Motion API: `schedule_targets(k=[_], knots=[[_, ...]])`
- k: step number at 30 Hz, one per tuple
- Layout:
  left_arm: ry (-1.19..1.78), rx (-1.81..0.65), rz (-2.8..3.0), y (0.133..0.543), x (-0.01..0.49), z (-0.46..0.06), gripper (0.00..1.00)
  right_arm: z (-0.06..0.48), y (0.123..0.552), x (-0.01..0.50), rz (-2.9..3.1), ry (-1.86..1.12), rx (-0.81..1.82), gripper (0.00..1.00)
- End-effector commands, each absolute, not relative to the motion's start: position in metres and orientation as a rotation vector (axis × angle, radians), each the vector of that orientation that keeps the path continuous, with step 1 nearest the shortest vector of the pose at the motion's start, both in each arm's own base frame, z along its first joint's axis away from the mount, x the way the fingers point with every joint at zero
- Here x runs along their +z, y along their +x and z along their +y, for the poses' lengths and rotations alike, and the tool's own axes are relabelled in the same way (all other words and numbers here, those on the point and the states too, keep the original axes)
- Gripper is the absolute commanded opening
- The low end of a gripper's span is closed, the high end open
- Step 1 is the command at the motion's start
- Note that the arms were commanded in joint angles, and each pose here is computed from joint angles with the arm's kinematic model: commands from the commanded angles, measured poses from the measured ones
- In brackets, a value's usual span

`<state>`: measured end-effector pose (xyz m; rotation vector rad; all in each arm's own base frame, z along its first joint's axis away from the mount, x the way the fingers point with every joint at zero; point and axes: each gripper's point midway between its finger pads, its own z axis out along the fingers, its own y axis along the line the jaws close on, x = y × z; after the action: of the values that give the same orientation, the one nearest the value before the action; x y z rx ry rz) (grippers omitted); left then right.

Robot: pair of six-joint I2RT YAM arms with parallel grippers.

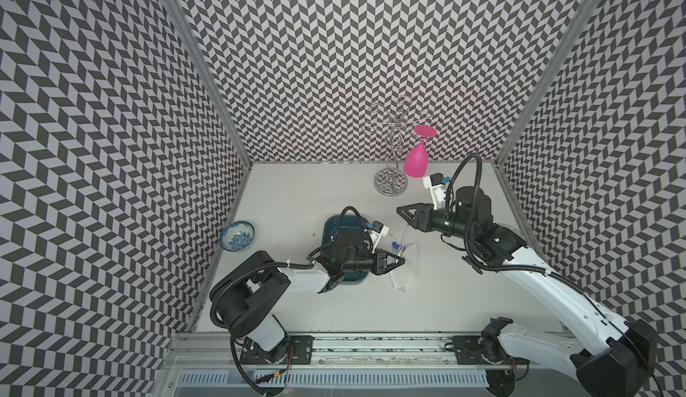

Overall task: Wipe the exteriors of test tubes
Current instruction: Wipe the dirt from the test tube.

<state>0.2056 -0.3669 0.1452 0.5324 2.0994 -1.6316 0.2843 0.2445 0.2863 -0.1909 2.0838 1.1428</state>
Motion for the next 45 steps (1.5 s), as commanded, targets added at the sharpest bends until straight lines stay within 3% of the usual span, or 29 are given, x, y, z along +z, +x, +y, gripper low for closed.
schedule_targets(k=[1,13,24,26,28,30,31,40,45], knots=[[0.535,-1.653,2.094,0.201,0.144,-0.367,0.08,0.229,0.282,0.256,2.148,-0.121,1.086,0.38],[0.485,-1.606,2.095,0.205,0.144,-0.347,0.08,0.16,0.269,0.105,2.524,0.119,0.672,0.45],[0.474,-1.566,2.097,0.205,0.145,-0.34,0.08,0.167,0.253,0.033,2.708,0.11,0.693,0.47],[0.474,-1.564,2.098,0.205,0.145,-0.34,0.08,0.166,0.25,0.024,2.732,0.108,0.682,0.42],[0.476,-1.562,2.1,0.205,0.144,-0.339,0.08,0.164,0.249,0.02,2.74,0.114,0.673,0.24],[0.478,-1.56,2.101,0.205,0.144,-0.339,0.08,0.164,0.25,0.025,2.72,0.128,0.679,0.03],[0.479,-1.558,2.102,0.205,0.144,-0.339,0.08,0.165,0.252,0.032,2.697,0.127,0.693,0.0],[0.514,-1.573,2.108,0.206,0.142,-0.347,0.08,0.193,0.276,0.196,2.291,-0.065,0.927,0.0],[0.532,-1.594,2.093,0.21,0.146,-0.355,0.08,0.212,0.278,0.241,2.179,-0.124,1.085,0.0]])
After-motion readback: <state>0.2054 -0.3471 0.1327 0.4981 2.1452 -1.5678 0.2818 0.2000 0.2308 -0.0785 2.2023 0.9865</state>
